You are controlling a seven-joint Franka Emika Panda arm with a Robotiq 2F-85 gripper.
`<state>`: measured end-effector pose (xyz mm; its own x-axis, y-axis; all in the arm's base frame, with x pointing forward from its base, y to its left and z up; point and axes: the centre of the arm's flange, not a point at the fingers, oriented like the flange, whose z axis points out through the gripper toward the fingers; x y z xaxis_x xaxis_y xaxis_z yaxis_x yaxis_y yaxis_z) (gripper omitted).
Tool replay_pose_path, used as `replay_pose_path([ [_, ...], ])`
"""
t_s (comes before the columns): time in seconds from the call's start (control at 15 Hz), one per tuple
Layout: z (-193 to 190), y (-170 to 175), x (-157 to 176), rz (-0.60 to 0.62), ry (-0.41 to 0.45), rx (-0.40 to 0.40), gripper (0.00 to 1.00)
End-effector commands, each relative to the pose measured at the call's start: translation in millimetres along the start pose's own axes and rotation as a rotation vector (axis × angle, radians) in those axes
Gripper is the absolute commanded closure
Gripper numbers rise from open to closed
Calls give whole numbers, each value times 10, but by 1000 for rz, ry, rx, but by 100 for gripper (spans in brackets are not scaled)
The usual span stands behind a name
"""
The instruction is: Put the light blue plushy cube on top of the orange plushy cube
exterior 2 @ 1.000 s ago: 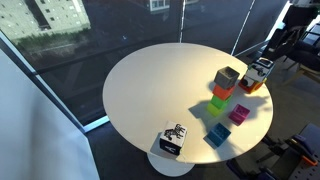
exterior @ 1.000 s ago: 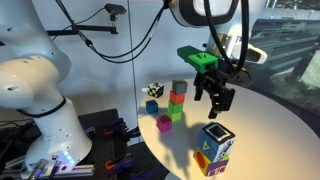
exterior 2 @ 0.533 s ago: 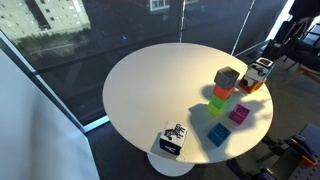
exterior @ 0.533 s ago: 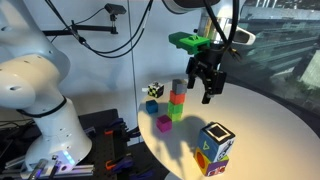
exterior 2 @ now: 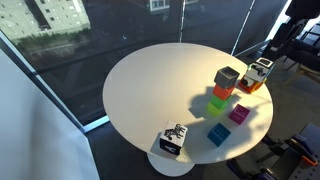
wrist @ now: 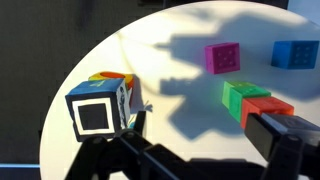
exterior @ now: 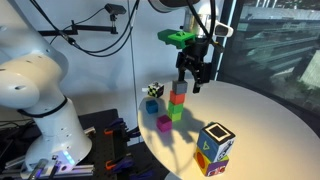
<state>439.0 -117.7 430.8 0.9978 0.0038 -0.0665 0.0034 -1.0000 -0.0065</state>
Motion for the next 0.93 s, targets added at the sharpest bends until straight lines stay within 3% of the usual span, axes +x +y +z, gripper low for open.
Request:
replay_pose_path([
  [0.0,13,-202,-98,-24,68,2,0],
  [0.47,125,-358,-68,-18,147,16,0],
  [0.53,132,-302,0,-34,116,7,0],
  [0.87,158,-313,-3,-34,121,8,0],
])
